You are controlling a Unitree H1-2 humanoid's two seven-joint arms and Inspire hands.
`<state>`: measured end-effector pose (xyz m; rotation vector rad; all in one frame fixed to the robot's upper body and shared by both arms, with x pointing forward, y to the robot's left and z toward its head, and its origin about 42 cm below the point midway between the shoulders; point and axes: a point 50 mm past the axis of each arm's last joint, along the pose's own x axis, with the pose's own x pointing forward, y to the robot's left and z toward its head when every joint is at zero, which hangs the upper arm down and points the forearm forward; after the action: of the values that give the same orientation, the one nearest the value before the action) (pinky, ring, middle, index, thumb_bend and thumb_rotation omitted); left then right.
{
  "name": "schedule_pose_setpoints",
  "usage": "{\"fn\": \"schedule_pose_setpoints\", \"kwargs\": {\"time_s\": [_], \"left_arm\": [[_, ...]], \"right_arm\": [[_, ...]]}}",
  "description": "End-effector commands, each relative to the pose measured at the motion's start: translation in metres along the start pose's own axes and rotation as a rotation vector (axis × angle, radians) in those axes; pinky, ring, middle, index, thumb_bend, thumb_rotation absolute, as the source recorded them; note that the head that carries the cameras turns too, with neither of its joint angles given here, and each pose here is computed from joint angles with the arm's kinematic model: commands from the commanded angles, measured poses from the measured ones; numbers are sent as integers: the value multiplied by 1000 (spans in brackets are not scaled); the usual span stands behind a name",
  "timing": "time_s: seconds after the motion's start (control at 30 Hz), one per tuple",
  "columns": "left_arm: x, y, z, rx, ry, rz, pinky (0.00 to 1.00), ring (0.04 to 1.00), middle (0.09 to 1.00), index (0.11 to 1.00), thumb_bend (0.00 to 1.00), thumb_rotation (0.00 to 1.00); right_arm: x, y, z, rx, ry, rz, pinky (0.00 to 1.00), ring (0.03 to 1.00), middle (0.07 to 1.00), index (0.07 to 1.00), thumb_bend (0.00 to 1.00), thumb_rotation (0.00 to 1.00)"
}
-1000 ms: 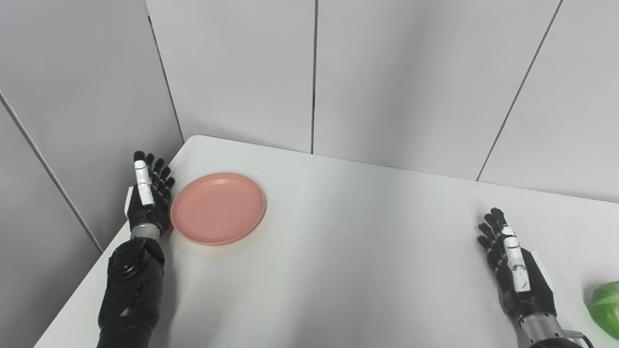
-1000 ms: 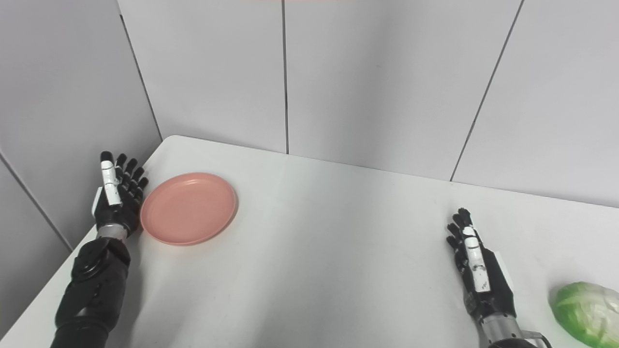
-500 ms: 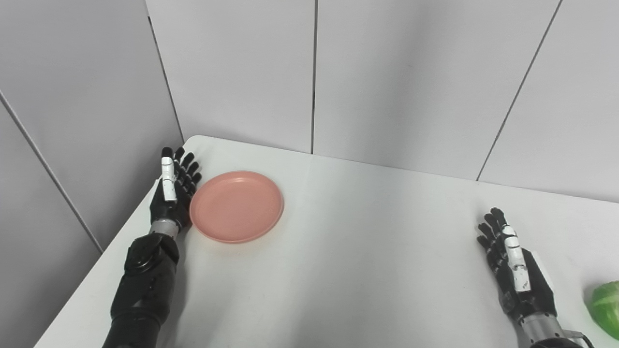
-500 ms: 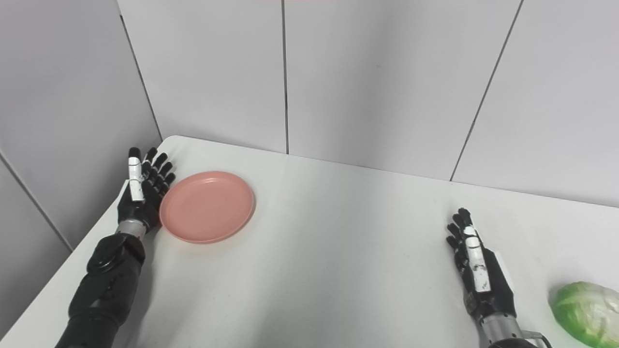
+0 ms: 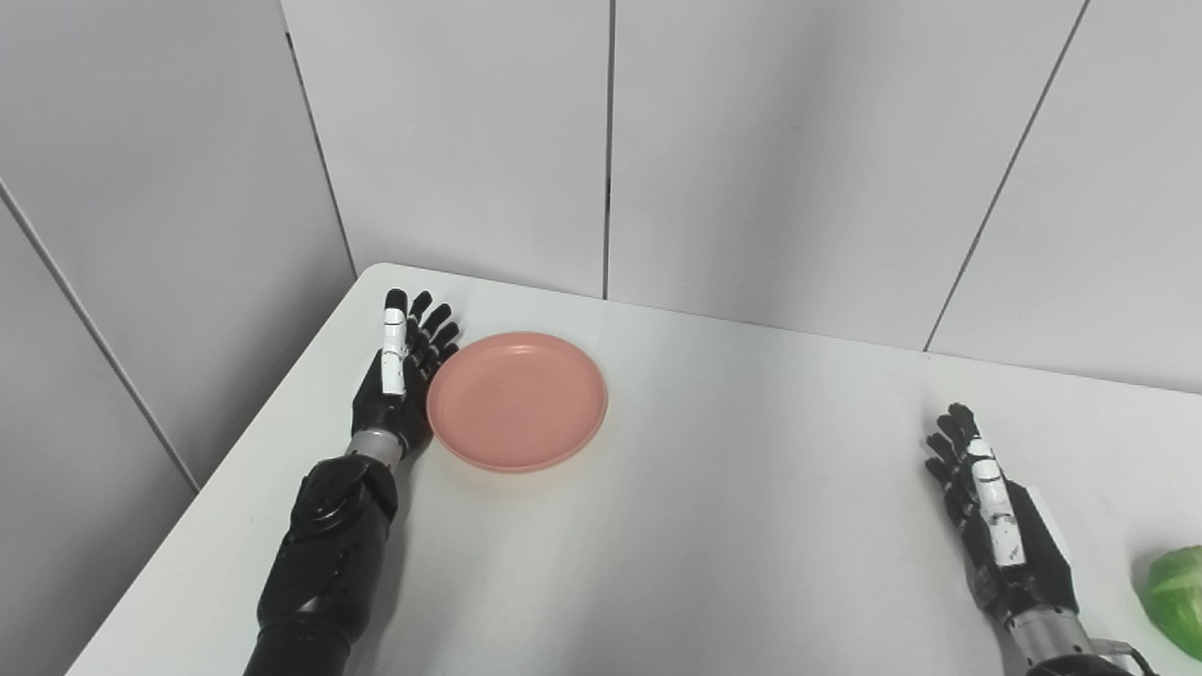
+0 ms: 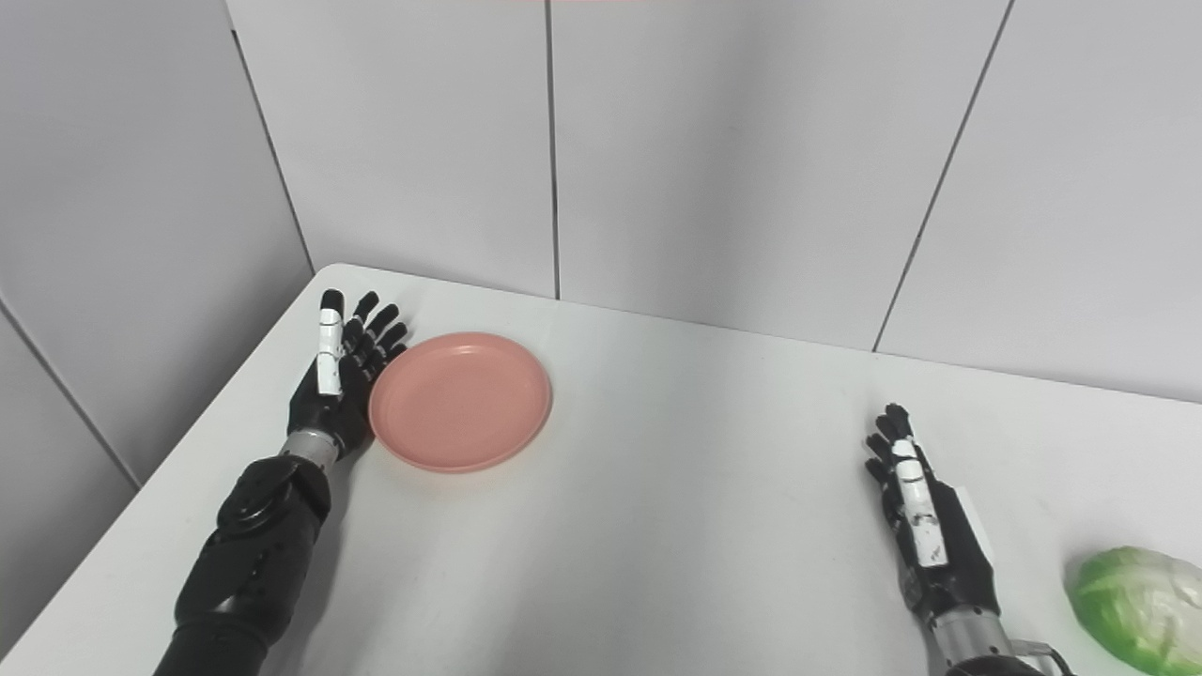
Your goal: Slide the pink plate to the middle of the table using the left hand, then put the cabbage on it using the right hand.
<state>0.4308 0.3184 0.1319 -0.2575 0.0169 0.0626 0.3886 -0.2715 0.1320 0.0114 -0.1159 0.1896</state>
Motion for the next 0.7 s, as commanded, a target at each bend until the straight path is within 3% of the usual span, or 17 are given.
{"fn": "schedule_pose_setpoints", "kwargs": {"time_s": [0.0, 0.57, 0.67], "left_arm": [[-2, -19, -9, 11, 55, -40, 974, 969, 961, 964, 855, 1000], [-20, -77, -9, 97, 102, -214, 989, 985, 974, 974, 830, 1000], [-25, -87, -9, 109, 109, -242, 998, 993, 977, 976, 832, 1000]], "right_arm": [[2, 2, 7, -10, -11, 16, 1000, 1000, 1000, 1000, 344, 972], [0, 8, 1, -95, -33, -17, 1000, 1000, 1000, 1000, 300, 1000], [0, 12, 1, -55, -24, -17, 1000, 1000, 1000, 1000, 286, 1000]]}}
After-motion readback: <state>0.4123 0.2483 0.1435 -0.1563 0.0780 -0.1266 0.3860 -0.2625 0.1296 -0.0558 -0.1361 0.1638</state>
